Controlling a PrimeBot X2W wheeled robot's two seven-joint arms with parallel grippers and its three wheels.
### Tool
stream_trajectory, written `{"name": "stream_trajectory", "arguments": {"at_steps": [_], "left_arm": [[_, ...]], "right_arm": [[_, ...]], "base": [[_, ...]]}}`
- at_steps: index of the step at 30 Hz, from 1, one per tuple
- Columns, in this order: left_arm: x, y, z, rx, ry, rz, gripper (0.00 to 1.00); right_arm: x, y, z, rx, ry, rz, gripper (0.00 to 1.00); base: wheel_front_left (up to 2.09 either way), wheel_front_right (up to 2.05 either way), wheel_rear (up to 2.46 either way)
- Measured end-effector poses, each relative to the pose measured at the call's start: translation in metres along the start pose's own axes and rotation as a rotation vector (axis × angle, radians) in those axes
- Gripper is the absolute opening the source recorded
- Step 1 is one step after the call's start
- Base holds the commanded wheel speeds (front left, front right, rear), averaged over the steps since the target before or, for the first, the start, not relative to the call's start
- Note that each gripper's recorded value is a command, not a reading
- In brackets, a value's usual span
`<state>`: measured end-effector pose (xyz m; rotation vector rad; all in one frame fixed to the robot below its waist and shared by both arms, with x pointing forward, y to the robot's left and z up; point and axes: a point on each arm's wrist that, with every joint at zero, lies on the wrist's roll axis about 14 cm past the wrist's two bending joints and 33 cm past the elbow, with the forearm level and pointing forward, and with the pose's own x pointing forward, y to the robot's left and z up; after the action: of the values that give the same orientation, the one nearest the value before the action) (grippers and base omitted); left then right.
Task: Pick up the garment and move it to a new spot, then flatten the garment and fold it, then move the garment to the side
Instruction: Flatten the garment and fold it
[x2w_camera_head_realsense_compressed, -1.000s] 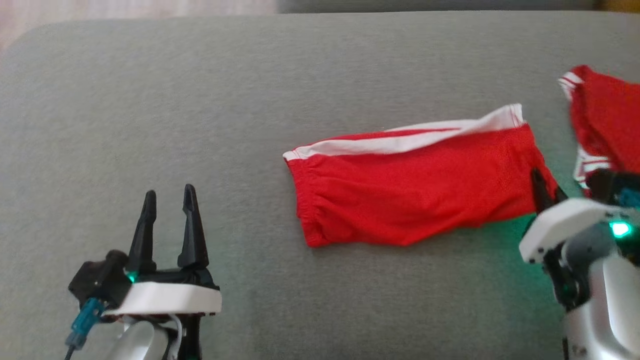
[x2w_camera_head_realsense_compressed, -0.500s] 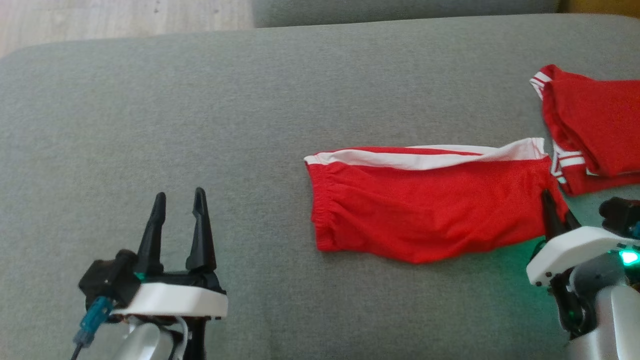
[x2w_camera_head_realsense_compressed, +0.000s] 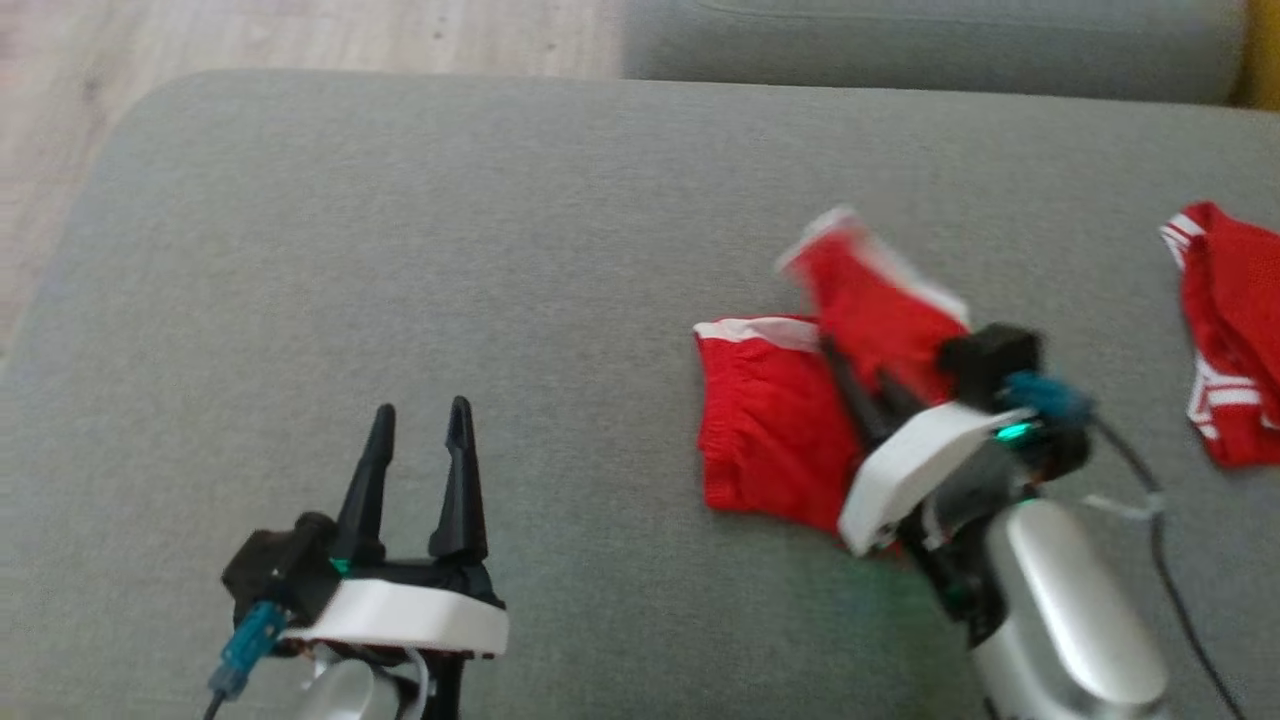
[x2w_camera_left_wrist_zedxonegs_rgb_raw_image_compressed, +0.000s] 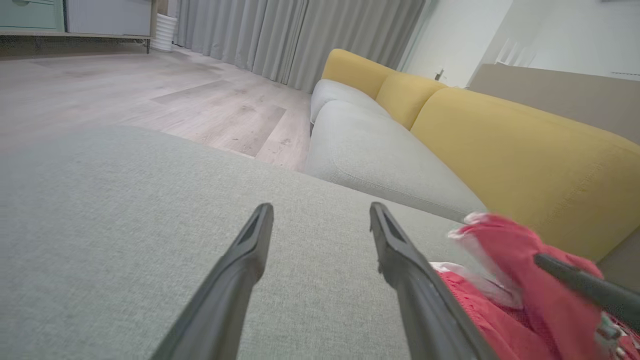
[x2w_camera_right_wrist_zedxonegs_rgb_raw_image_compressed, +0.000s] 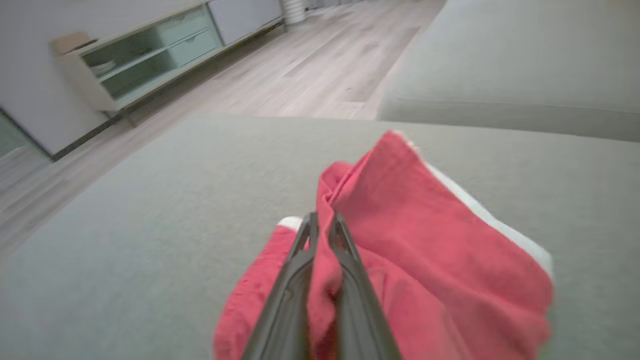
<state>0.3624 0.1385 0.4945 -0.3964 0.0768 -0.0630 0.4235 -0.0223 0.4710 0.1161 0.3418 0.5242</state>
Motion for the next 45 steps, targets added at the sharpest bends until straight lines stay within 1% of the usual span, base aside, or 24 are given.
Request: {"name": "stream_trajectory", "arguments": {"at_steps": [3,5,10,16,17,18,19,22,25,28,29,32,34,37,38,39,40,41,42,43,45], "left_arm": [[-0.006,0.005,0.003,-0.007,-0.013,0.024,1.00],[-0.009,0.010,0.005,-0.006,-0.019,0.042,1.00],[-0.015,0.023,0.006,-0.005,-0.029,0.084,1.00],[-0.018,0.028,0.008,-0.003,-0.038,0.101,1.00],[-0.019,0.027,0.008,-0.004,-0.039,0.099,1.00],[-0.019,0.027,0.008,-0.004,-0.039,0.098,1.00],[-0.019,0.026,0.007,-0.004,-0.039,0.096,1.00],[-0.020,0.023,0.005,-0.008,-0.032,0.085,1.00],[-0.021,0.019,0.002,-0.010,-0.024,0.073,1.00],[-0.019,0.015,0.002,-0.010,-0.024,0.059,1.00],[-0.019,0.015,0.002,-0.010,-0.024,0.059,1.00],[-0.018,0.012,0.002,-0.010,-0.023,0.050,1.00],[-0.018,0.011,0.001,-0.010,-0.021,0.046,1.00],[-0.017,0.011,-0.001,-0.011,-0.014,0.045,1.00],[-0.017,0.011,-0.002,-0.012,-0.011,0.046,1.00],[-0.017,0.011,-0.003,-0.012,-0.008,0.048,1.00],[-0.017,0.012,-0.004,-0.012,-0.005,0.051,1.00],[-0.017,0.013,-0.005,-0.012,-0.002,0.054,1.00],[-0.017,0.014,-0.005,-0.012,0.000,0.059,1.00],[-0.017,0.016,-0.006,-0.012,0.001,0.063,1.00],[-0.018,0.019,-0.006,-0.011,0.003,0.073,1.00]], "right_arm": [[0.008,0.037,-0.017,-0.012,0.062,0.109,0.00],[0.011,0.050,-0.030,-0.014,0.102,0.150,0.00],[0.017,0.066,-0.055,-0.038,0.183,0.202,0.00],[0.020,0.074,-0.059,-0.062,0.193,0.227,0.00],[0.020,0.074,-0.059,-0.065,0.194,0.229,0.29],[0.019,0.075,-0.059,-0.068,0.193,0.231,0.47],[0.018,0.077,-0.058,-0.072,0.189,0.235,1.00],[0.013,0.082,-0.052,-0.076,0.154,0.247,1.00],[0.010,0.079,-0.036,-0.064,0.085,0.235,1.00],[0.006,0.066,-0.020,-0.043,0.017,0.192,1.00],[0.006,0.066,-0.020,-0.043,0.017,0.192,1.00],[0.003,0.044,-0.004,-0.036,-0.045,0.124,1.00],[0.003,0.030,0.005,-0.054,-0.080,0.079,1.00],[0.004,0.014,0.004,-0.127,-0.071,0.025,1.00],[0.005,0.010,0.000,-0.157,-0.056,0.011,0.96],[0.006,0.006,-0.006,-0.197,-0.035,0.001,0.75],[0.007,0.004,-0.012,-0.235,-0.012,-0.005,0.42],[0.008,0.002,-0.019,-0.256,0.012,-0.007,0.33],[0.009,0.001,-0.027,-0.265,0.037,-0.006,0.11],[0.010,0.001,-0.036,-0.272,0.064,-0.001,0.00],[0.011,0.004,-0.053,-0.299,0.116,0.020,0.00]], "base": [[0.00,0.00,0.00],[0.00,0.00,0.00],[0.00,0.00,0.00],[0.00,0.00,0.00],[0.00,0.00,0.00],[0.00,0.00,0.00],[0.00,0.00,0.00],[0.00,0.00,0.00],[0.00,0.00,0.00],[0.00,0.00,0.00],[0.00,0.00,0.00],[0.00,0.00,0.00],[0.00,0.00,0.00],[0.00,0.00,0.00],[0.00,0.00,0.00],[0.00,0.00,0.00],[0.00,0.00,0.00],[0.00,0.00,0.00],[0.00,0.00,0.00],[0.00,0.00,0.00],[0.00,0.00,0.00]]}}
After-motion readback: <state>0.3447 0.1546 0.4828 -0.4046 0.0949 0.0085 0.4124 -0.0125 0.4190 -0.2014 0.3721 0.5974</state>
